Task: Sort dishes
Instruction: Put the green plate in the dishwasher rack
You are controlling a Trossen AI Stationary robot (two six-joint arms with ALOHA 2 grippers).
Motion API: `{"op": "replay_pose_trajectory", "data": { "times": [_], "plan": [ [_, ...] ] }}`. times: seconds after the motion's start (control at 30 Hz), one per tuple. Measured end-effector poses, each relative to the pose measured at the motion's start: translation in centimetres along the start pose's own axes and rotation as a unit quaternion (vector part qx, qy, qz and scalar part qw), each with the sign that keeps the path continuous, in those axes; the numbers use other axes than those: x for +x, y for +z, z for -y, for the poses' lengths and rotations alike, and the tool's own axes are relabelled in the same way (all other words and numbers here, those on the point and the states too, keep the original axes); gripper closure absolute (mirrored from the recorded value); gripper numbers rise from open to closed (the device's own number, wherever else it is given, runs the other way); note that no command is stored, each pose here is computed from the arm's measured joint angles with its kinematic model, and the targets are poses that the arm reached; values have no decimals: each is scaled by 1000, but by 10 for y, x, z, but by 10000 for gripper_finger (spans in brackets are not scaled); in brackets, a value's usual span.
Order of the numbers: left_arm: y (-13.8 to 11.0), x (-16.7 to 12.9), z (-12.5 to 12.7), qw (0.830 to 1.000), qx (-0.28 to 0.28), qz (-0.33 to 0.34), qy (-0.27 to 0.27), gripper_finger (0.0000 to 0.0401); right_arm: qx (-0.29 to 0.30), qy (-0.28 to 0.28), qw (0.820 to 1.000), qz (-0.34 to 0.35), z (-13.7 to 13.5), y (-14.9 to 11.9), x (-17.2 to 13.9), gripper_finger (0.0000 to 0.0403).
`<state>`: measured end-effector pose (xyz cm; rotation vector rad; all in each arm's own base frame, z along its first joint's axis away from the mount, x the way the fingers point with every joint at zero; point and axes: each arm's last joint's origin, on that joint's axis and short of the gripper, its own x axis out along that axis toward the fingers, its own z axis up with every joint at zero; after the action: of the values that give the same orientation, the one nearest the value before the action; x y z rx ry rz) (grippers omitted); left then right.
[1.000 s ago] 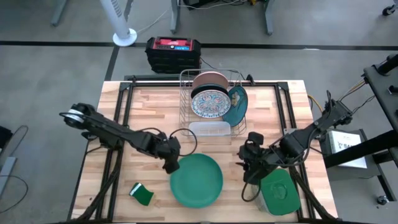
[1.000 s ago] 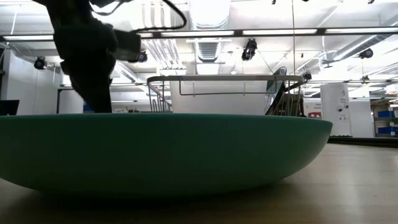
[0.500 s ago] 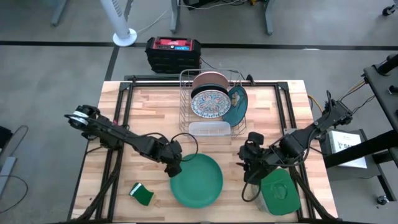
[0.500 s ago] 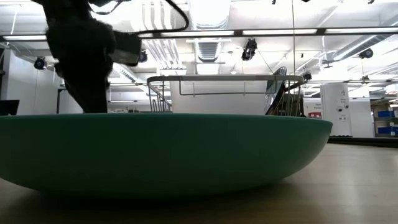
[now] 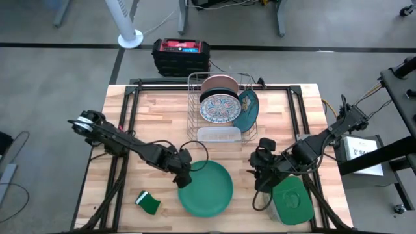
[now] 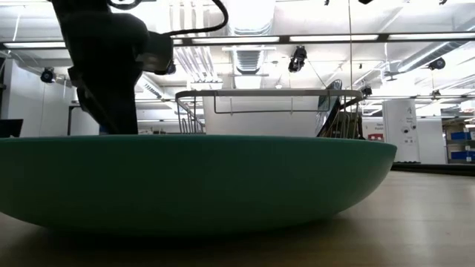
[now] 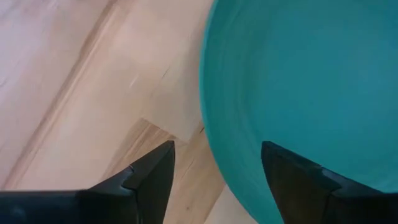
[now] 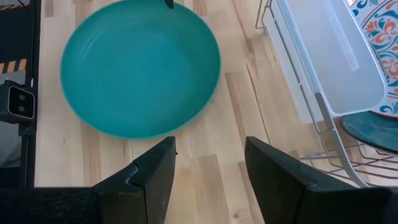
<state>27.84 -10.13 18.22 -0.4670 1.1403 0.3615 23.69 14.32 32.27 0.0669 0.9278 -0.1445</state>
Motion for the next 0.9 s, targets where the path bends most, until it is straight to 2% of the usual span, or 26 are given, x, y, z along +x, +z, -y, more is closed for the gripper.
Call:
{"op": "replay_pose_trajectory", "data": {
  "times": [0.23,0.43,0.6,0.9],
  "plan": [
    [-2,15,1,1000,-16,-13,19,136,0,0,1000,0,0,0,0,215],
    [-7,37,3,998,17,-55,27,148,-3,0,1000,0,0,0,0,212],
    [-3,41,9,996,69,-60,23,190,-3,-1,1000,-1,0,-1,1,213],
    [2,34,14,996,72,-57,19,325,-6,-8,1000,-3,1,-3,4,217]
  ]
}}
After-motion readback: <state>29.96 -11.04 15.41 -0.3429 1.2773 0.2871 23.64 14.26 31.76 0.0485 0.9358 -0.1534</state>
